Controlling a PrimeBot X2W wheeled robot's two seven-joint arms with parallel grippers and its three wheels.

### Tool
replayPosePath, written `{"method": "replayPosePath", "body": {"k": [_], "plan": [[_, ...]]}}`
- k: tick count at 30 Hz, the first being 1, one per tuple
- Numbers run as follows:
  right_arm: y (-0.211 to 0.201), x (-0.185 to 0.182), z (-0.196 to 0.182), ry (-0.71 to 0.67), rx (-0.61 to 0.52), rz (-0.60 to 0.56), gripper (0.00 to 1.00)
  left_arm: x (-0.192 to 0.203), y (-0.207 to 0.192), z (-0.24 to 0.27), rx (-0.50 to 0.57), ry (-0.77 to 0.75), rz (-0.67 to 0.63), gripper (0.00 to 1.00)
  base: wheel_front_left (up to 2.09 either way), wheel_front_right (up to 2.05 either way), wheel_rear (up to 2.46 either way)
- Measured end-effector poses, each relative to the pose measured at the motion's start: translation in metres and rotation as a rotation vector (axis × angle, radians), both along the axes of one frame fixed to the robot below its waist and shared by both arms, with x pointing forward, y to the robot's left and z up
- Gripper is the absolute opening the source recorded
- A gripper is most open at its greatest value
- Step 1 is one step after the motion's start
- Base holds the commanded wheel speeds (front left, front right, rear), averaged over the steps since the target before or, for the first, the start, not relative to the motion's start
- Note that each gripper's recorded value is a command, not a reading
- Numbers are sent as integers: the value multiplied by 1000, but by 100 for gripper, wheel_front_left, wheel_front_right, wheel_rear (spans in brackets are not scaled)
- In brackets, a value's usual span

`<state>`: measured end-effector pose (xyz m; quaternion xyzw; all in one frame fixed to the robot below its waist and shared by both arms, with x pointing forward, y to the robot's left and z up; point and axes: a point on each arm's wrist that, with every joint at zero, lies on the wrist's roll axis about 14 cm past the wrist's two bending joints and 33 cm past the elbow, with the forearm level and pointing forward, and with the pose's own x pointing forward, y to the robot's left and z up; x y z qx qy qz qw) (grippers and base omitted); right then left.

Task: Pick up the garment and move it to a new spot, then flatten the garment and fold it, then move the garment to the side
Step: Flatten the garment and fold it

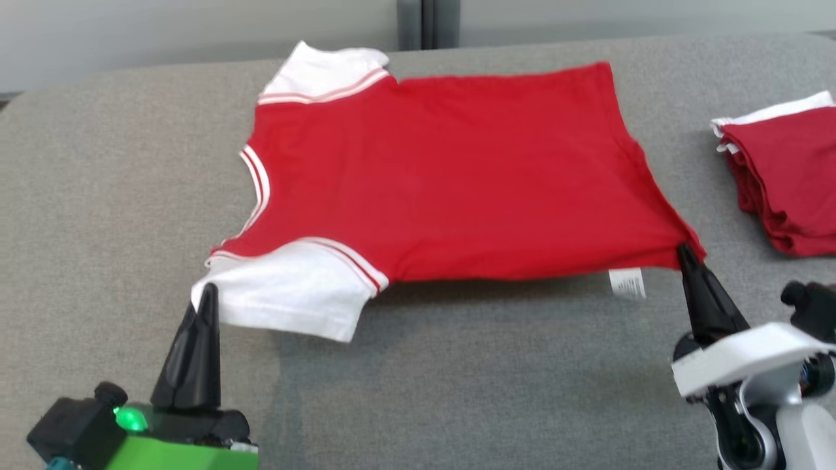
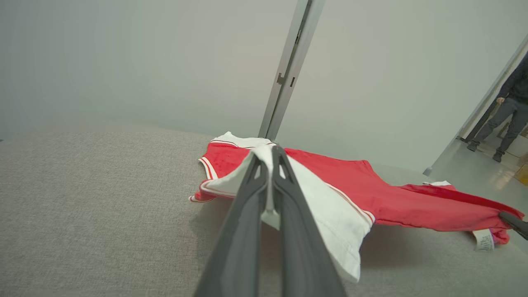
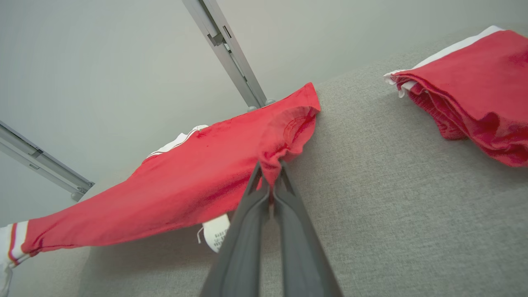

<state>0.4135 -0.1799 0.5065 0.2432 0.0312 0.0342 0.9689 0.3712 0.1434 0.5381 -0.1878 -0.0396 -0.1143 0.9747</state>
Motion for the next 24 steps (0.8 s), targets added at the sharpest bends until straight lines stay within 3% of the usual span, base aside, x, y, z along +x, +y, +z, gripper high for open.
{"method": "replayPosePath", "body": {"k": [5,12,24], "plan": [[0,-22,-4,43,17,10,0,-19,2,-7,-12,53,5,0,0,0,0],[8,-23,-22,102,29,36,0,-20,2,-34,-16,148,-11,0,0,0,0],[7,15,-55,194,101,21,0,37,-7,-43,-38,131,-50,0,0,0,0]]}}
